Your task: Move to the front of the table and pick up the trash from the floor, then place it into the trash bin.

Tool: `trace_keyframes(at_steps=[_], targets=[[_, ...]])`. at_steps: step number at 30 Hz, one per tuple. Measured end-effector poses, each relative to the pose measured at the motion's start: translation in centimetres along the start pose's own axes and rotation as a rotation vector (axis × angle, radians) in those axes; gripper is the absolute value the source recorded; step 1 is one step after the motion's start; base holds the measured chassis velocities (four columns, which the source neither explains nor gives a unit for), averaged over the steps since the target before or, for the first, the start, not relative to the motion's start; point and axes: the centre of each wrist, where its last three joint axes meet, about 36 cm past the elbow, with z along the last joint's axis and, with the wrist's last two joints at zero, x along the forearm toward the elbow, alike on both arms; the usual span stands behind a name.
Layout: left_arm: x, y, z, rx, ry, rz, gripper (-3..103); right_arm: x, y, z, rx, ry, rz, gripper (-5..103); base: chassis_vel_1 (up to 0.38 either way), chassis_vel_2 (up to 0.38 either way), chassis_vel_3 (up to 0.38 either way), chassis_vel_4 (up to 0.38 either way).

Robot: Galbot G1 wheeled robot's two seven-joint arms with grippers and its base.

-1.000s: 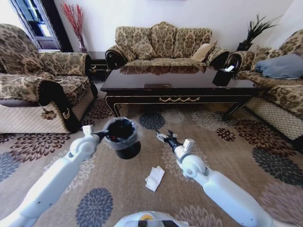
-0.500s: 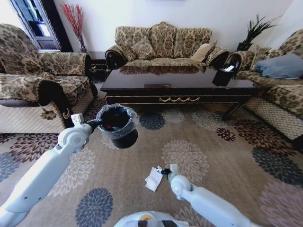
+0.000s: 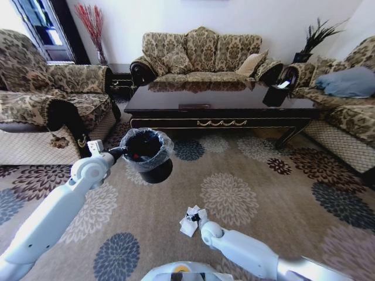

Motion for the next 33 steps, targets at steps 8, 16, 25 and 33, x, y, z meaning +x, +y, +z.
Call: trace_keyframes(at_steps=[8, 16, 25, 33], targets=[[0.2, -0.2, 0.1, -0.006, 0.003, 0.005, 4, 0.3, 1.7, 1.1, -0.060, 0.087, 0.009, 100, 0.000, 0.000, 0.000, 0.000], [0.2, -0.2, 0.7, -0.014, 0.013, 0.000, 4, 1.2, 2.8, 1.4, -0.115, 0.040, -0.063, 100, 0.000, 0.000, 0.000, 0.000], [0.4, -0.4, 1.0, -0.020, 0.015, 0.001, 4, 1.1, 3.3, 2.9, -0.077, 0.071, -0.058, 100, 0.000, 0.000, 0.000, 0.000], [0.3, -0.5, 1.1, -0.020, 0.019, 0.003, 4, 0.8, 4.1, 2.4, -0.078, 0.073, -0.065, 88, 0.000, 0.000, 0.000, 0.000]])
